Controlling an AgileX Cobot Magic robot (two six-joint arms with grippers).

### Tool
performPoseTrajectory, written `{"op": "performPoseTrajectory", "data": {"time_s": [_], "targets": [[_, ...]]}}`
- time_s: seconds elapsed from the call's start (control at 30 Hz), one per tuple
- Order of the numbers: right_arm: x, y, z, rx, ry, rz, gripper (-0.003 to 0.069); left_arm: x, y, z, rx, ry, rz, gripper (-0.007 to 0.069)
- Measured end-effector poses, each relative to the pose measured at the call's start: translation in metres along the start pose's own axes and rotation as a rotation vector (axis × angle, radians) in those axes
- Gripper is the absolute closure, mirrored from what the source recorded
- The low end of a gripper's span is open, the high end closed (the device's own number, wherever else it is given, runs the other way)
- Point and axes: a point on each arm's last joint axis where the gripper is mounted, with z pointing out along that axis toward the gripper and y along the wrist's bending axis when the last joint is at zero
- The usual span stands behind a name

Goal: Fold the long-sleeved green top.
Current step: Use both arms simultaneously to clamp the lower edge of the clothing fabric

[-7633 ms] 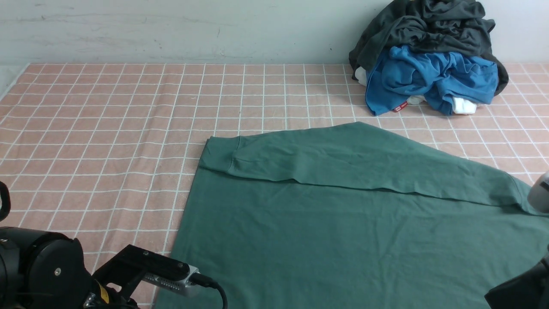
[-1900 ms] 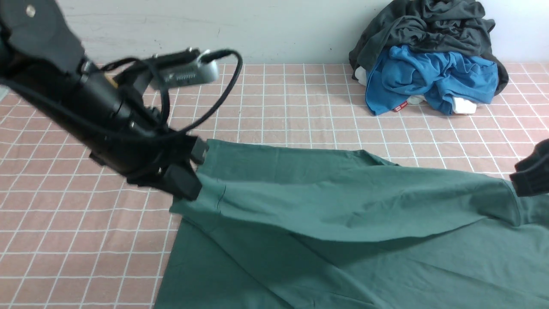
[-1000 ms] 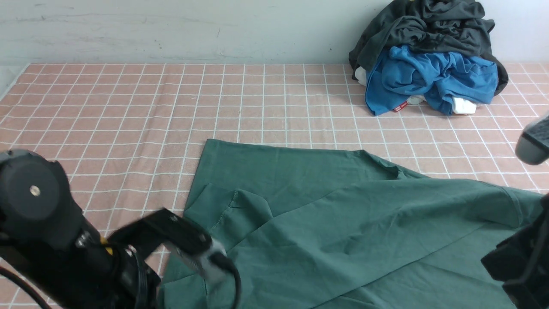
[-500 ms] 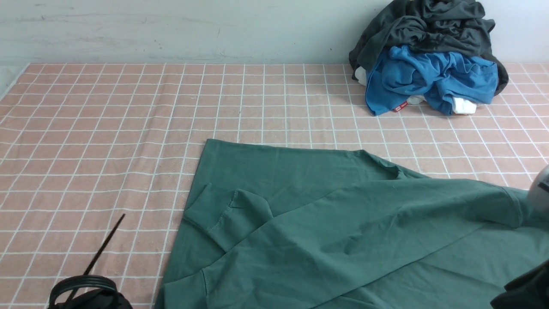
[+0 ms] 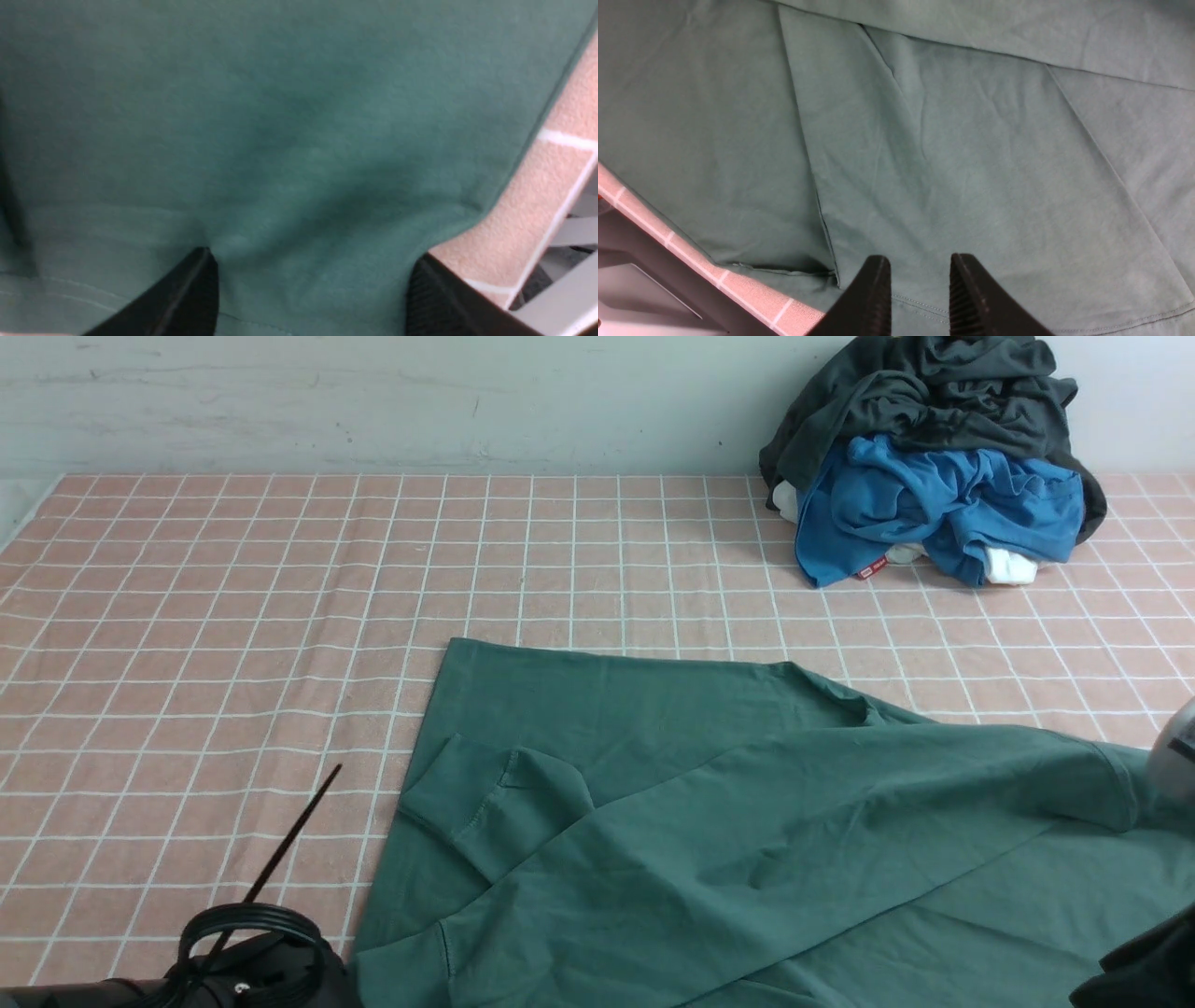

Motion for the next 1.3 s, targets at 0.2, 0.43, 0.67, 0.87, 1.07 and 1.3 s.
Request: {"op": "performPoseTrajectory", "data": {"time_s": [0.2, 0.43, 0.67, 0.87, 1.07, 1.3], "targets": [[0.000, 0.000, 0.000, 0.000, 0.000, -0.001, 0.0481, -0.002, 0.003, 0.003, -0.025, 0.004, 0.022, 0.0184], [0.000, 0.000, 0.000, 0.000, 0.000, -0.001, 0.0481, -0.002, 0.002, 0.005, 0.005, 0.038, 0.004, 0.0502], [0.000, 0.000, 0.000, 0.000, 0.000, -0.024, 0.0481, 0.000, 0.000, 0.001, 0.029, 0.055, -0.023, 0.0619], [0.000, 0.000, 0.000, -0.002, 0.000, -0.120, 0.0473, 0.015, -0.004, -0.029, 0.020, 0.000, -0.061, 0.0619], [0.016, 0.003, 0.022, -0.056, 0.076, -0.314, 0.0363, 0.047, 0.003, -0.055, 0.016, -0.027, -0.172, 0.0619], [0.064, 0.001, 0.073, -0.096, 0.248, -0.460, 0.0186, 0.052, 0.005, -0.059, 0.012, -0.051, -0.183, 0.0619]]}}
